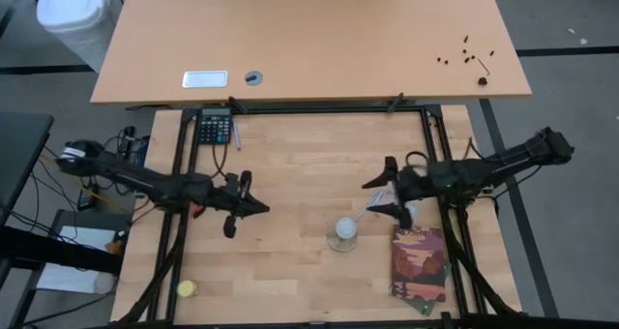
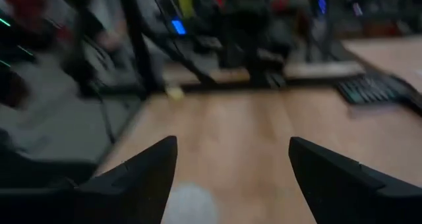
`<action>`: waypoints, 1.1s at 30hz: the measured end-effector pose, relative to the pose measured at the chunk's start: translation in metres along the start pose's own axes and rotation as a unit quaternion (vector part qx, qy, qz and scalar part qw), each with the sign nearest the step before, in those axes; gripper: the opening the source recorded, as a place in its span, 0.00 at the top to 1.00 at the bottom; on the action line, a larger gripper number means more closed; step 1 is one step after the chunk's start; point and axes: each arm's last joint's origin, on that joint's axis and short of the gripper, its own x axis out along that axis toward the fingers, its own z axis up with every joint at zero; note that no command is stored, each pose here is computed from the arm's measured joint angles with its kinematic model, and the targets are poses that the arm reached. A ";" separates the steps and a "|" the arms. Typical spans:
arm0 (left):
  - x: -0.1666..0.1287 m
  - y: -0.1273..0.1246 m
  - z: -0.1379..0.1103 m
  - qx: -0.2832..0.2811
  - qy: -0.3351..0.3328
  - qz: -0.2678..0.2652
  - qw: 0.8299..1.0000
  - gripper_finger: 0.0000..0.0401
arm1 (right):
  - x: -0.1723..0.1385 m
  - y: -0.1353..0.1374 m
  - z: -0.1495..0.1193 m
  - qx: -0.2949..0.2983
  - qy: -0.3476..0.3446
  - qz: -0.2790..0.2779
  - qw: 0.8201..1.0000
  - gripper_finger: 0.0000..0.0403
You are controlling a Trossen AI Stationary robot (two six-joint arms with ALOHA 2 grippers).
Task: Screw lightbulb
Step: Remove the lightbulb from the lamp socket
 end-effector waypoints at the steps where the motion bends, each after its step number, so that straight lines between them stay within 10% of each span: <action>1: 0.004 0.000 -0.003 -0.006 -0.002 0.001 1.000 0.98 | 0.006 0.001 0.004 -0.001 0.025 -0.016 1.000 0.26; 15: 0.067 -0.018 -0.034 0.052 0.029 0.089 0.994 0.89 | 0.044 0.024 0.074 -0.021 0.244 -0.057 0.968 0.30; 33: 0.170 -0.028 -0.054 0.096 0.131 0.116 0.980 0.50 | 0.061 0.041 0.050 0.032 0.336 -0.055 0.940 0.30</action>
